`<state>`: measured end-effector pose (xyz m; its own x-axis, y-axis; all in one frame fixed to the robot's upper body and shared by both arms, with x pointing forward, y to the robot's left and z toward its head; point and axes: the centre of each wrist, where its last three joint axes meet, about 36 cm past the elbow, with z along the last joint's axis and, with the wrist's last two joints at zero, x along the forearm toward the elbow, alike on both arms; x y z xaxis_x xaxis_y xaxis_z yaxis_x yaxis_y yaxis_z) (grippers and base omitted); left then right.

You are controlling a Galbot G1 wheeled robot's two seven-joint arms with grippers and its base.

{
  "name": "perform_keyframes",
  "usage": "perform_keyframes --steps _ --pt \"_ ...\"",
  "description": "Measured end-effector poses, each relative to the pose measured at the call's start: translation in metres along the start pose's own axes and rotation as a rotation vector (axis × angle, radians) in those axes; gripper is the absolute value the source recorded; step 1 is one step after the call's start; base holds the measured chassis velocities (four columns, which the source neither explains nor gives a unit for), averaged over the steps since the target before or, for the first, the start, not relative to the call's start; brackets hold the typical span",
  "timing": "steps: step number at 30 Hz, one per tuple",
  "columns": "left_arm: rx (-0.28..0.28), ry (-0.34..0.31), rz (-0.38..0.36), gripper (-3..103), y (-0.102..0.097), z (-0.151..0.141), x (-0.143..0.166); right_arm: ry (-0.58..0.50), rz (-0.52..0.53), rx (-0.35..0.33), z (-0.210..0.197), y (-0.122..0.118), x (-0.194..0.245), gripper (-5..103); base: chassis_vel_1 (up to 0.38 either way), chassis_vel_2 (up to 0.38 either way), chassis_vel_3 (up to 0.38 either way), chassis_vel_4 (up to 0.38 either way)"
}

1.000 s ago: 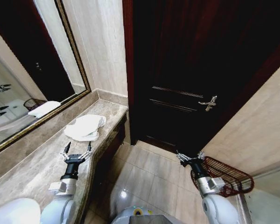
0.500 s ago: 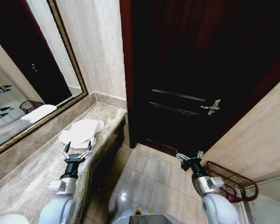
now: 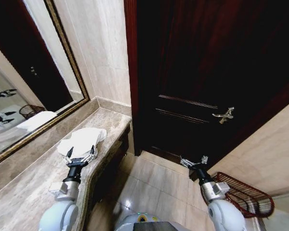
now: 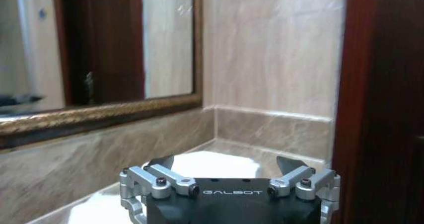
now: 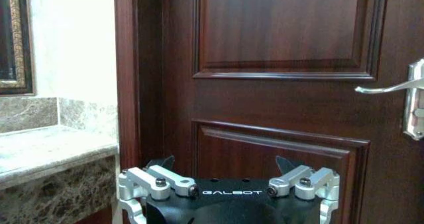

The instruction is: Discard the used towel into the hamper.

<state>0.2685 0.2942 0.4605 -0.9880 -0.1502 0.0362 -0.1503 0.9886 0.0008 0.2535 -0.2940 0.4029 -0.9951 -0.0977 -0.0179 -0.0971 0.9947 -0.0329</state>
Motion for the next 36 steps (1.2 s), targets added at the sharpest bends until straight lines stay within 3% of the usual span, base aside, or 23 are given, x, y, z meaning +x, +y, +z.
perform_keyframes --steps 2,7,15,26,36 --pt "0.026 0.056 -0.054 100 -0.004 -0.021 -0.009 0.001 0.005 -0.002 0.001 -0.001 0.000 100 0.000 0.000 0.000 0.000" --pt "0.032 0.090 -0.071 100 -0.005 -0.045 -0.037 0.007 0.013 -0.004 0.004 -0.001 0.001 100 0.000 0.000 0.000 0.000" --pt "0.057 0.159 -0.049 100 0.002 -0.041 -0.079 0.008 0.014 -0.001 0.005 -0.003 0.002 100 0.000 0.000 0.000 0.000" --pt "0.056 0.351 -0.112 100 0.000 -0.037 -0.109 0.005 0.015 0.002 0.008 0.002 -0.005 100 0.000 0.000 0.000 0.000" --pt "0.071 0.413 -0.149 100 0.011 -0.027 -0.138 0.004 0.003 0.009 0.007 0.006 -0.009 100 0.000 0.000 0.000 0.000"
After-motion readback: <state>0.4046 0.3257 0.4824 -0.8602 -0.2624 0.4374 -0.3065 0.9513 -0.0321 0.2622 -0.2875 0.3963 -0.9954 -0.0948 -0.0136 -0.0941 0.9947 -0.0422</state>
